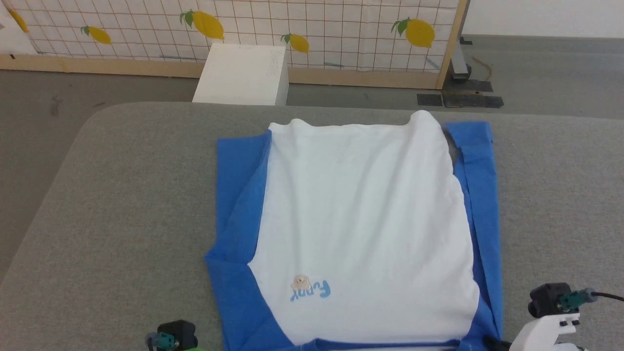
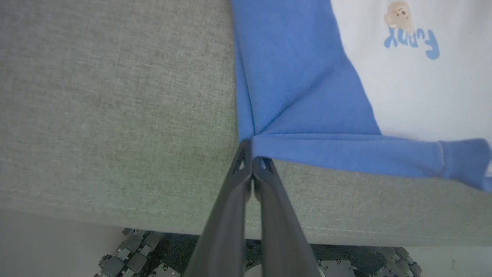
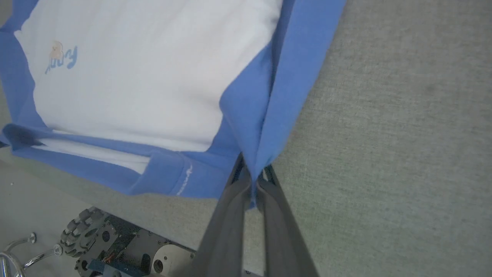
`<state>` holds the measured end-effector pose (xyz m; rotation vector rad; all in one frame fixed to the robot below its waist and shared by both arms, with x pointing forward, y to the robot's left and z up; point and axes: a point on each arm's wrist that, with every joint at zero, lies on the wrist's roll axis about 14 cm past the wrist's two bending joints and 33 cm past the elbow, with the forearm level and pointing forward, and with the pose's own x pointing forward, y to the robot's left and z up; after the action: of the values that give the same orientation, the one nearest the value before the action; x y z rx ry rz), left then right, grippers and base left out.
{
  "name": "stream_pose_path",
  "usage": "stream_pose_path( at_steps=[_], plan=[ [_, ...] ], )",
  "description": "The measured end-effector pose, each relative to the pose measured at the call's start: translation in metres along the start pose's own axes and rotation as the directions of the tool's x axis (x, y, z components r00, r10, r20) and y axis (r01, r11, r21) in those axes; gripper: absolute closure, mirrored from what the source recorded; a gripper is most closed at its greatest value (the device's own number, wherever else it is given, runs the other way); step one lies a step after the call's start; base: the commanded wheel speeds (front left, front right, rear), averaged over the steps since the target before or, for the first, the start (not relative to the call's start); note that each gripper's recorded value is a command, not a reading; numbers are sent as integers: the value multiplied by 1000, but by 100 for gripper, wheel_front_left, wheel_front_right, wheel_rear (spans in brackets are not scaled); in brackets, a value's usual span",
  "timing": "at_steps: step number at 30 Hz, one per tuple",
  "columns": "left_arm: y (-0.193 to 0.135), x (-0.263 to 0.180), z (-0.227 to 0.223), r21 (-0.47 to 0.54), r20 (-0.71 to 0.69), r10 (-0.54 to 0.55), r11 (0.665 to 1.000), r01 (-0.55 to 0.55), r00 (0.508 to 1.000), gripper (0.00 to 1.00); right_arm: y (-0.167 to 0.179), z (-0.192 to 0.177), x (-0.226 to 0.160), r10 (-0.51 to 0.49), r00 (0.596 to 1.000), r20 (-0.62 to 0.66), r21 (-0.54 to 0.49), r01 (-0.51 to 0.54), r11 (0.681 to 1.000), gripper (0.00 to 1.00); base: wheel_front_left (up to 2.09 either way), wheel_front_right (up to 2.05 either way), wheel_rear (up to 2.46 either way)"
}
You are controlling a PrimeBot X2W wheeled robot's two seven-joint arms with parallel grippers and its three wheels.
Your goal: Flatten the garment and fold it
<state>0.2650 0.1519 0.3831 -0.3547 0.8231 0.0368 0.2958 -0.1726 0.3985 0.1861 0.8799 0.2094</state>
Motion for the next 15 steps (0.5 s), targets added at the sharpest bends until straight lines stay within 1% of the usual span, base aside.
stream_pose_path(
  at_steps=[3,10,11,12,13,14,15],
  plan=[
    [4,-1,-11,-11,-38,13,1000,-14,999,100,0,-14,-2,-12,998,-67,-18,11,1000,100,0,0,0],
    [9,1,-18,-21,-68,33,999,-34,997,100,3,-33,0,-12,989,-149,-18,9,1000,100,0,0,0],
    [9,1,-18,-23,-65,33,999,-34,997,93,3,-32,0,-11,989,-145,-12,9,1000,100,0,0,0],
    [9,1,-17,-25,-62,32,999,-34,998,57,4,-31,0,-9,991,-137,-8,8,1000,70,0,0,0],
    [10,1,-15,-28,-56,35,999,-36,998,0,4,-31,0,-9,991,-135,-8,8,1000,6,0,0,0],
    [13,1,-13,-30,-49,43,999,-44,998,0,4,-31,-1,-9,991,-131,-7,8,1000,0,0,0,0],
    [16,1,-11,-33,-44,54,998,-56,998,0,3,-29,-2,-12,993,-122,1,12,1000,0,0,0,0]
  ],
)
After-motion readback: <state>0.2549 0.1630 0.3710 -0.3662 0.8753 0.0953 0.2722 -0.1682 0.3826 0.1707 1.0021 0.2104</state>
